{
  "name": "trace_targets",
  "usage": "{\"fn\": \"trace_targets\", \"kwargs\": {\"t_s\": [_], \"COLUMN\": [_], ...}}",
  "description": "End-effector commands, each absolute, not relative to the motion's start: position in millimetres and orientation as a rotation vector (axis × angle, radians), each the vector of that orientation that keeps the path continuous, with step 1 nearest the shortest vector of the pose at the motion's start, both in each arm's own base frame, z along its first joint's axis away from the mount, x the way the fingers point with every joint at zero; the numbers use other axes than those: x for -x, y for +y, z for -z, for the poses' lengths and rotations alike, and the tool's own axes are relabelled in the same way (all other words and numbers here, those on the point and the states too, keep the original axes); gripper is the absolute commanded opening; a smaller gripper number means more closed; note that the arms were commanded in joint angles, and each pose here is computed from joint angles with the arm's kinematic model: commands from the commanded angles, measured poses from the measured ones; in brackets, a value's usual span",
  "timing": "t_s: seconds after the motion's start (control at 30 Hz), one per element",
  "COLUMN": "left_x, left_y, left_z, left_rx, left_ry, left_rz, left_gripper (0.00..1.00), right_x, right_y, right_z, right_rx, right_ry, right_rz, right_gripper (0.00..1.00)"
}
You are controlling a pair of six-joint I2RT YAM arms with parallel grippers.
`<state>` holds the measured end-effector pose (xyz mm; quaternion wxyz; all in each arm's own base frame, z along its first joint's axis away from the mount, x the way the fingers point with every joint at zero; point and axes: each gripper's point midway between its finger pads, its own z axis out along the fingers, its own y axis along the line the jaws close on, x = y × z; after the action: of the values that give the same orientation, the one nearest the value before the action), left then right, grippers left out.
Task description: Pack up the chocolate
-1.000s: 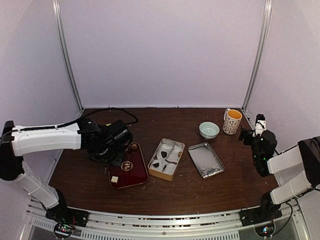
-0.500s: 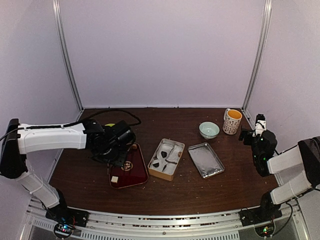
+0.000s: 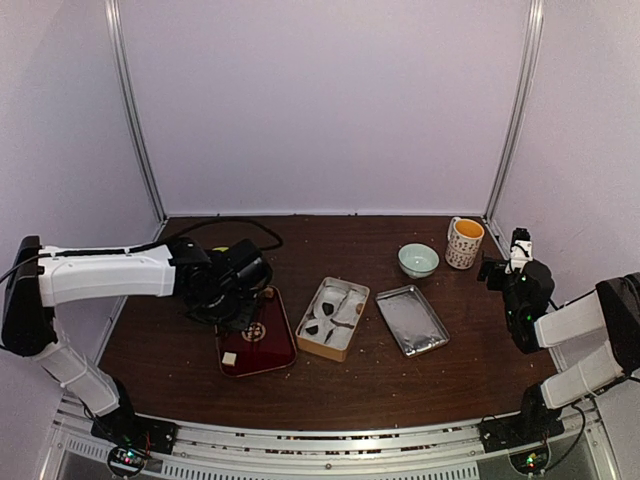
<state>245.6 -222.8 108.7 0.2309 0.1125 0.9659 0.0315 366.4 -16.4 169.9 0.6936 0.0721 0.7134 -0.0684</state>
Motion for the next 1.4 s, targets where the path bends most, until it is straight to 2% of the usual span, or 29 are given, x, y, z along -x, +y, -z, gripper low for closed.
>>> {"fn": "trace_targets", "kwargs": {"t_s": [0.0,0.33,0.7,1.07,1.37], "left_x": [-251,-238,-209,-174,-164], "left_y": [-223,-225,-273,-317,-336], "left_z": [-141,-184,-227,-204,-173], "left_rx": [-0.264,-0.253,-0.426,-0.691,-0.815], "left_ry": [2.591,2.526,2.36,2.383,2.482], "left_rz": [-0.007,0.199,0.735,0.807,0.677], "left_gripper": [0.16,0.16,0.18,0.18,0.16], "right_x": [-369,-368,-368,-369,-369], "right_y": [-20,-20,-20,-20,-20], "right_z": [-175,-174,-174,-175,-175], "right_rx": [-0.183,-0.183,-0.182,-0.182,-0.183], "right_ry": [1.58,1.58,1.58,1.578,1.579], "right_rz": [0.154,0.155,0.154,0.154,0.154], "right_gripper": [1.0,1.0,1.0,1.0,1.0]}}
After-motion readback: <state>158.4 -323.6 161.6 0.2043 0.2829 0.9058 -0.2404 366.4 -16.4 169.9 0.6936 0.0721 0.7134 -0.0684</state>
